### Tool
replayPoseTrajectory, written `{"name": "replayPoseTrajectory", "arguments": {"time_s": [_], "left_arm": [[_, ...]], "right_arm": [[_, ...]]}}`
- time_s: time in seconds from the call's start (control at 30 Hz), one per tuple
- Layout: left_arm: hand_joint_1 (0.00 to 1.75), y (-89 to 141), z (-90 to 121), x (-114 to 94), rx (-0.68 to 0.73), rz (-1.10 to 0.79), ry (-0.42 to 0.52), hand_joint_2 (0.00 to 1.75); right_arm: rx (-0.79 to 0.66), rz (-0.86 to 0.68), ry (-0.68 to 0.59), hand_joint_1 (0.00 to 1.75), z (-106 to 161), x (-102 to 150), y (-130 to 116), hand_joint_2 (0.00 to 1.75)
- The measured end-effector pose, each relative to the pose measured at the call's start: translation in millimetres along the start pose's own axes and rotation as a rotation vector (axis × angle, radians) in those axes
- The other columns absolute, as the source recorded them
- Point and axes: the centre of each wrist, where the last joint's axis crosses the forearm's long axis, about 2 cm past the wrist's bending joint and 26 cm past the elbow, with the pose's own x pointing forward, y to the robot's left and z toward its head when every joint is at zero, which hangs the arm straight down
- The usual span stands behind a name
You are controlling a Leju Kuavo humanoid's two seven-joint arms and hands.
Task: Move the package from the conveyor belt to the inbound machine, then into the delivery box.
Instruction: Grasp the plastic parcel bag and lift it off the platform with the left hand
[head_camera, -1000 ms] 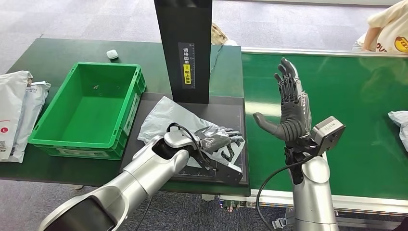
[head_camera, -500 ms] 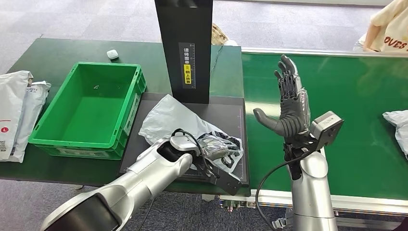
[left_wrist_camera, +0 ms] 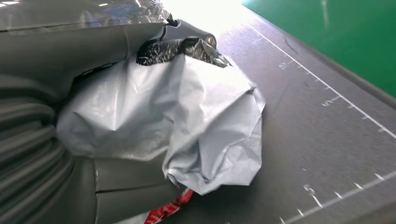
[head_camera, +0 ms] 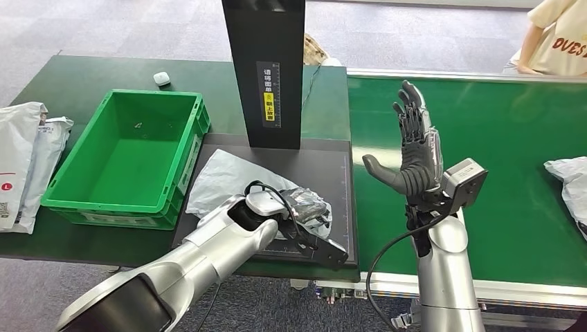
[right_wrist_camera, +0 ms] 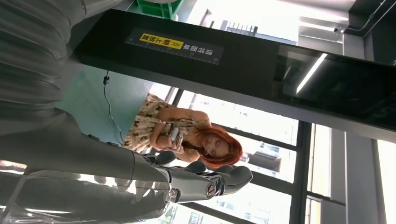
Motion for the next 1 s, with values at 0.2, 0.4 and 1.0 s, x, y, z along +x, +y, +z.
{"name": "replayPoseTrajectory", "arguments": {"time_s": [0.2,0.4,1.0], "left_arm": [[1.75,-2,0,-1,0.016,-0.012,0.014,1.75],[1.75,-3,0,-1,0.012,-0.012,0.019,1.75],[1.75,26,32,-47,0.640,-0.275,0.304,1.75]], "right_arm": [[0.000,-0.001,0.000,0.00,0,0,1,1.75],[0.000,-0.001,0.000,0.00,0,0,1,1.75],[-0.060,0.034,-0.015,0.00,25,16,-13,1.75]]}}
